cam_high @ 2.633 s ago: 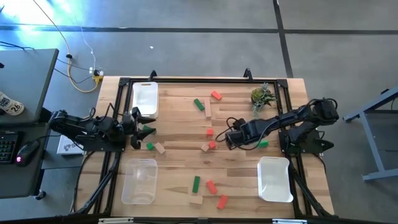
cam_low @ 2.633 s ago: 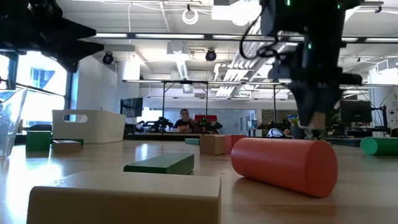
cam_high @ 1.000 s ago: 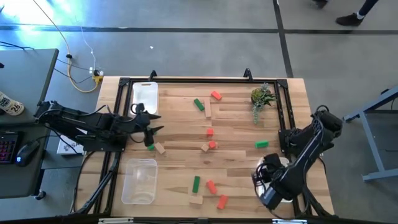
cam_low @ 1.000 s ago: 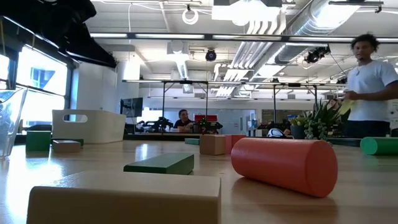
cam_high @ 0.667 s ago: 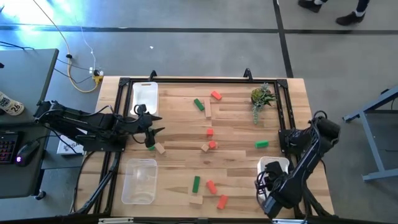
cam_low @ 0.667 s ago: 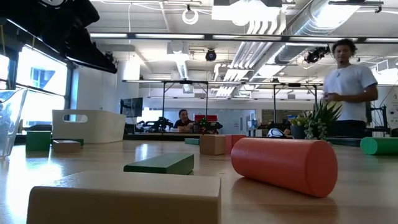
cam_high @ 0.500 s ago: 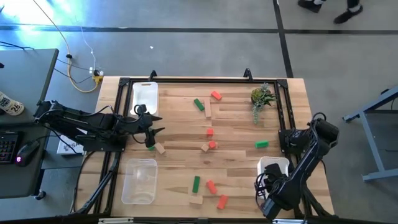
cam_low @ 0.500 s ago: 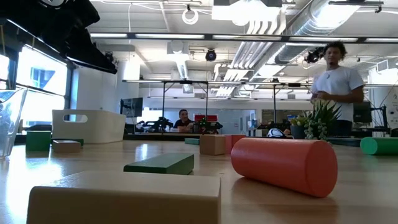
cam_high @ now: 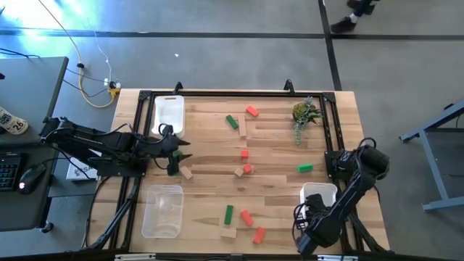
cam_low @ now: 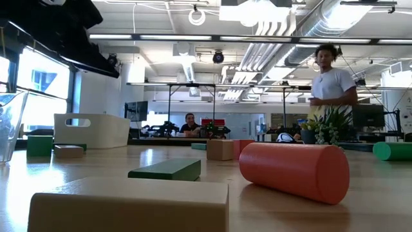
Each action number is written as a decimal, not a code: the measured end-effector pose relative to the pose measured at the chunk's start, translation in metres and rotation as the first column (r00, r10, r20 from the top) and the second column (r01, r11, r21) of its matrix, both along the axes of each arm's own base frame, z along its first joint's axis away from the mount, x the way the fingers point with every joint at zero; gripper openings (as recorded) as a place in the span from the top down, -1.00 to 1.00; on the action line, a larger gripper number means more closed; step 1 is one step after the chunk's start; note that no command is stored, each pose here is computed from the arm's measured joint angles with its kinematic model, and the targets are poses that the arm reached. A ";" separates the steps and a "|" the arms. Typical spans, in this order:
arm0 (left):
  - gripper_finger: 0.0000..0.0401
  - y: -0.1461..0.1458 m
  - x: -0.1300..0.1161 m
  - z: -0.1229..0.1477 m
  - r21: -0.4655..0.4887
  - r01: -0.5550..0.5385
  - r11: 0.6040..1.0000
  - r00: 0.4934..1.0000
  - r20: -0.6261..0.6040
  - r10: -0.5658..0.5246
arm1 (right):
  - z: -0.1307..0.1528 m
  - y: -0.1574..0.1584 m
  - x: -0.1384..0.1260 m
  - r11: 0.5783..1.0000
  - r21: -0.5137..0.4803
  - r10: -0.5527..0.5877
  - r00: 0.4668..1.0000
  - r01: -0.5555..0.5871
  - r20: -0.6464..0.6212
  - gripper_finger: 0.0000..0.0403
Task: Sort & place blocks by color
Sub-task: Put the brown block into the bottom white bin, then put the green block into the top white bin
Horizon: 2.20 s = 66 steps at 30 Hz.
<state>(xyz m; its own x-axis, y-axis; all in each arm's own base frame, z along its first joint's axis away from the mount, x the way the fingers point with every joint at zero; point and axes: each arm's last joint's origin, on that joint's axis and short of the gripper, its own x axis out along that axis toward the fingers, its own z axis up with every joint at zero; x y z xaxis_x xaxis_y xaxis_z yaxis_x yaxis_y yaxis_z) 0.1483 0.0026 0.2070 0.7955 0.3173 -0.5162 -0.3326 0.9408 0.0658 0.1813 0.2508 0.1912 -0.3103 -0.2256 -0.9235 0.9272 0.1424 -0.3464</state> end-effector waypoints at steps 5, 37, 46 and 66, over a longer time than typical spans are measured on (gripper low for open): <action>-0.05 -0.001 -0.004 -0.006 -0.011 0.023 1.000 0.997 -0.079 -0.023 | -0.006 -0.002 0.008 1.000 0.013 -0.025 1.000 0.025 -0.012 0.43; -0.05 0.001 0.016 0.002 -0.315 -0.364 0.877 0.842 -0.514 0.165 | -0.004 -0.011 0.024 0.997 -0.012 0.073 0.992 -0.072 0.102 -0.05; -0.05 -0.001 0.020 -0.011 -0.350 -0.468 0.812 0.765 -0.620 0.173 | 0.005 -0.018 0.021 0.993 -0.073 0.104 0.987 -0.095 0.124 -0.06; -0.05 -0.010 0.032 -0.038 -0.311 -0.509 0.803 0.638 -0.762 0.109 | 0.033 -0.029 0.015 0.985 -0.108 0.155 0.957 -0.132 0.246 -0.06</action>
